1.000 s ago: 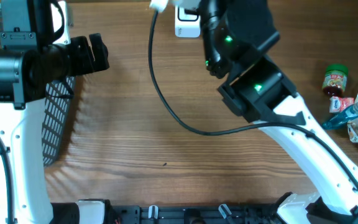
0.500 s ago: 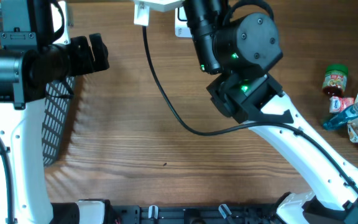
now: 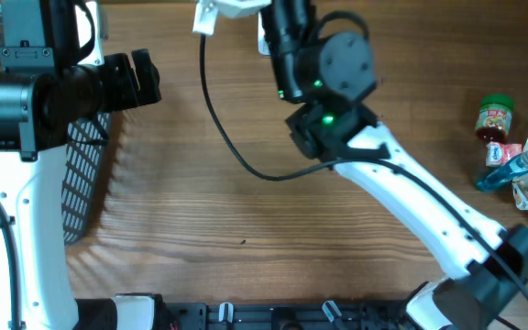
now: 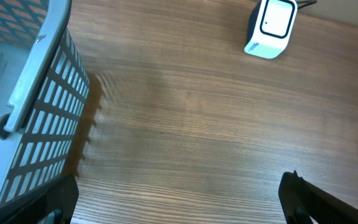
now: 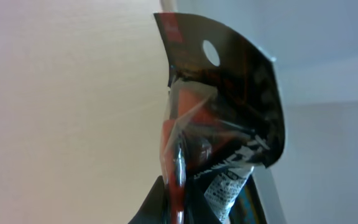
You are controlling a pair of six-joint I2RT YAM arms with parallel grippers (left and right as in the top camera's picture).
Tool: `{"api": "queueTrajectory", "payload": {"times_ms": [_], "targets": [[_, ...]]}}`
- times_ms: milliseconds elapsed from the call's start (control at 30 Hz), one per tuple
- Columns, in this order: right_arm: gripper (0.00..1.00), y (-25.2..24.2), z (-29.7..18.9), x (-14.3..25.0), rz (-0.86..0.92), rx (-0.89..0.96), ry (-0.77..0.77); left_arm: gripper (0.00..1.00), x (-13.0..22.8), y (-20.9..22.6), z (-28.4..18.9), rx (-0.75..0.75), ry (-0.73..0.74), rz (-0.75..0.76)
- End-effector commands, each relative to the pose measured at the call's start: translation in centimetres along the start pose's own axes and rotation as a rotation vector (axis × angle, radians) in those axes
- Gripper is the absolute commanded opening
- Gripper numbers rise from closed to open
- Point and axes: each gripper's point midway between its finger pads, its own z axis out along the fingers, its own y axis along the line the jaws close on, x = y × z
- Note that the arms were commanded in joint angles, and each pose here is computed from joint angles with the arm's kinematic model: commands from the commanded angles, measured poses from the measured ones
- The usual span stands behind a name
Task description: Scan the item barcode
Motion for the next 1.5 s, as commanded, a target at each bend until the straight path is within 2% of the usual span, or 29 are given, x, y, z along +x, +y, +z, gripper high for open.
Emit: {"api": "queueTrajectory", "payload": {"times_ms": [0, 167, 533, 700, 767, 867, 900, 933, 1000, 1167, 1267, 1400, 1467], "targets": [[0.05, 1.0, -0.9, -0.7, -0.029, 0.053, -0.074, 1.00, -0.1, -0.4, -0.1, 0.016, -0.003, -0.006], [0.05, 1.5, -1.6, 1.2, -0.052, 0.106, -0.053, 1.00, -0.1, -0.4, -0.1, 0.016, -0.003, -0.006], [0.05, -0.5, -2.4, 2.5, -0.073, 0.256, -0.047, 1.00, -0.1, -0.4, -0.1, 0.016, -0.003, -0.006], [0.05, 0.0, -2.3, 2.4, -0.050, 0.246, -0.056, 1.00, -0.1, -0.4, -0.1, 0.016, -0.003, -0.006], [0.05, 1.3, -2.0, 3.6, -0.014, 0.192, 0.015, 1.00, -0.1, -0.4, -0.1, 0.016, -0.003, -0.006], [0.05, 6.7, -2.3, 8.2, 0.226, 0.005, 0.293, 1.00, -0.1, -0.4, -0.1, 0.016, -0.003, -0.006], [0.05, 9.7, -3.0, 9.6, 0.375, -0.071, 0.401, 1.00, -0.1, -0.4, -0.1, 0.016, -0.003, -0.006], [0.05, 11.3, -3.5, 10.0, 0.463, -0.105, 0.442, 1.00, -0.1, -0.4, -0.1, 0.016, -0.003, -0.006], [0.05, 14.3, -4.3, 10.1, 0.623, -0.186, 0.494, 1.00, -0.1, -0.4, -0.1, 0.016, -0.003, -0.006], [0.05, 23.4, -8.6, 7.6, 1.150, -0.546, 0.629, 1.00, -0.1, -0.4, -0.1, 0.016, -0.003, -0.006], [0.05, 25.0, -9.3, 7.1, 1.471, -0.686, 0.670, 1.00, -0.1, -0.4, -0.1, 0.016, -0.003, -0.006], [0.05, 24.9, -8.2, 9.4, 1.875, -0.705, 0.751, 1.00, -0.1, -0.4, -0.1, 0.016, -0.003, -0.006], [0.05, 25.7, -7.8, 10.8, 2.015, -0.672, 0.806, 1.00, -0.1, -0.4, -0.1, 0.016, -0.003, -0.006]]}}
